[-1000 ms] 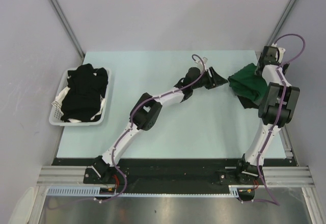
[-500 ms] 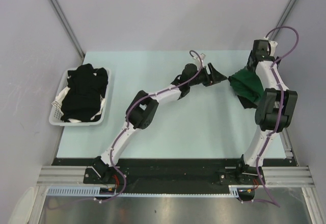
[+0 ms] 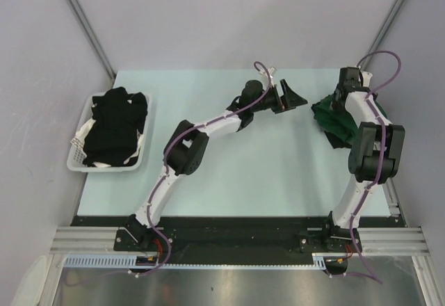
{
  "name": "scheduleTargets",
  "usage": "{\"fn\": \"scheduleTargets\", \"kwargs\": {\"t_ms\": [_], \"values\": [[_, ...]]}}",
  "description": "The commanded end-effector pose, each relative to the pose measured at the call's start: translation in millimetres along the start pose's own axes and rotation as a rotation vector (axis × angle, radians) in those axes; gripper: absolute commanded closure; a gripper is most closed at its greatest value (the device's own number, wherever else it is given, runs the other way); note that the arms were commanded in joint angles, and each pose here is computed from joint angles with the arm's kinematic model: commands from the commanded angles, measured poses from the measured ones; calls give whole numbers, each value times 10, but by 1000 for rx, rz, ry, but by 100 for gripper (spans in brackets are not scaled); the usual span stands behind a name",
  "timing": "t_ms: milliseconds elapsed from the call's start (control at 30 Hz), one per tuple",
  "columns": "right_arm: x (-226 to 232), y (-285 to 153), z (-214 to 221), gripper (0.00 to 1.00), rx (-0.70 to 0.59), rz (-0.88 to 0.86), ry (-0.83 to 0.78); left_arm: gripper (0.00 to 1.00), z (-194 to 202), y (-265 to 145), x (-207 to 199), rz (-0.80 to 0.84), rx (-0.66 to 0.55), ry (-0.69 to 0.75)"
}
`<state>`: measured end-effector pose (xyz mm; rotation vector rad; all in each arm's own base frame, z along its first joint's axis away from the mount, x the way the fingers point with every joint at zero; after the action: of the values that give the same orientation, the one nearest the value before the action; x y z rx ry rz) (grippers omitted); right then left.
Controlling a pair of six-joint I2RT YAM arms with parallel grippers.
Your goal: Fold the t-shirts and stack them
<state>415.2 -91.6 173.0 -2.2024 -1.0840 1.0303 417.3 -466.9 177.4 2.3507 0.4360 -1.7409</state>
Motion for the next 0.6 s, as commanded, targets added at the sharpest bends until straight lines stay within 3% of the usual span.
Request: {"fn": "scheduleTargets", "kwargs": {"t_ms": [0, 167, 333, 567], "values": [[123, 9, 160, 0, 112, -57, 40, 1, -242, -294, -606, 88, -19, 106], [390, -252, 294, 0, 183, -124, 75, 1, -273, -413, -641, 81, -47, 119], [611, -621, 312, 0, 158, -168, 22, 1, -285, -455, -715, 88, -56, 123], [552, -538, 414, 0, 155, -113, -33, 1, -253, -517, -736, 93, -62, 119]]}}
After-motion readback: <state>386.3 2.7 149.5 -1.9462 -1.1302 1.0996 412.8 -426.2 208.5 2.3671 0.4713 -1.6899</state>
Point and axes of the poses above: each gripper's point midway between its finger pads, its own y axis out along the fingers, its own x axis along the line the jaws close on, z = x × y, the point moved 8 cm from there along -y, back along the fingers, and after that the axes turned 13 degrees about -y, right-handed, at the moved point
